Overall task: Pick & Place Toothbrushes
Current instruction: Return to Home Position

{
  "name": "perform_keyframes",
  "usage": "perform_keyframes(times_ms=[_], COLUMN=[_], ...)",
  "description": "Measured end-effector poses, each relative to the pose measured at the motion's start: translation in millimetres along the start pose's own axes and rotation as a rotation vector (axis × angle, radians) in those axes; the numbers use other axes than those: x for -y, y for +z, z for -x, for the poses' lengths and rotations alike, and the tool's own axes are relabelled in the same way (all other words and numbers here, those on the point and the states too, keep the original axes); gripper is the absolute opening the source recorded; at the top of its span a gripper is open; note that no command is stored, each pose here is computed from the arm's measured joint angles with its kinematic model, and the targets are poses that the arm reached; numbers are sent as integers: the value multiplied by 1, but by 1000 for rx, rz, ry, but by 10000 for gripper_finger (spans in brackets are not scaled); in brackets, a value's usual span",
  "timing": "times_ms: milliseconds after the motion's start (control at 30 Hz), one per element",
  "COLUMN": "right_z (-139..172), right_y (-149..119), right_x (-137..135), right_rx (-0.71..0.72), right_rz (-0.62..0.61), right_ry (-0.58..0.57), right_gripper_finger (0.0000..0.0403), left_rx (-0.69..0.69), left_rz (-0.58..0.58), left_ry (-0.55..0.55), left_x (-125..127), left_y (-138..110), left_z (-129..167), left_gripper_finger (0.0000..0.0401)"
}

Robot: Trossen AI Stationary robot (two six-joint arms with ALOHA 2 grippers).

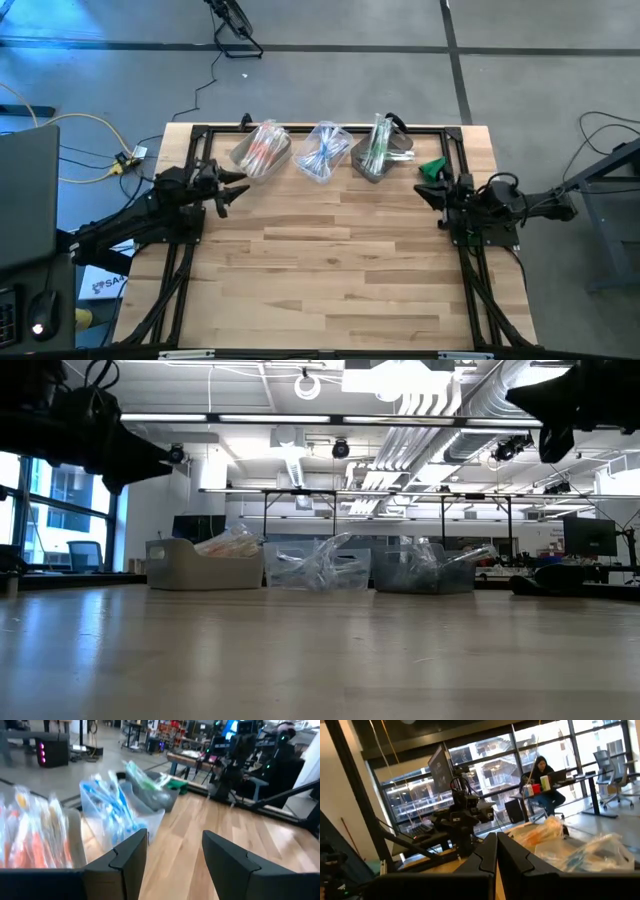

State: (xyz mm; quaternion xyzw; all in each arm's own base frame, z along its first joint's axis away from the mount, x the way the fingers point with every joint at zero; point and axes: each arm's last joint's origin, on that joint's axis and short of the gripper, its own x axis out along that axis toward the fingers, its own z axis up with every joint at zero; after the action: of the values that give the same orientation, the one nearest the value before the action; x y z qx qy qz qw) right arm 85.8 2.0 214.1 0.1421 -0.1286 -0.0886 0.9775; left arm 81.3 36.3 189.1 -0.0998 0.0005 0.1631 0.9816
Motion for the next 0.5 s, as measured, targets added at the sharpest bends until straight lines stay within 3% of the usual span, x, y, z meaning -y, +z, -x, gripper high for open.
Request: perform_keyframes(times_ms=[333,500], right_z=[-1,-1], right_y=[-31,-33], right_x=[7,8], right_rx=[-41,-67], right_rz=[-10,71], right_ry=[-38,-40], right_gripper_finger=[4,4], left_rx=[5,-2], left_rz=[-8,-38], left_ry=[-2,19], left_x=[-3,-4], left_y=[-13,-14], left_z=[-5,-5], left_gripper_finger=[187,187])
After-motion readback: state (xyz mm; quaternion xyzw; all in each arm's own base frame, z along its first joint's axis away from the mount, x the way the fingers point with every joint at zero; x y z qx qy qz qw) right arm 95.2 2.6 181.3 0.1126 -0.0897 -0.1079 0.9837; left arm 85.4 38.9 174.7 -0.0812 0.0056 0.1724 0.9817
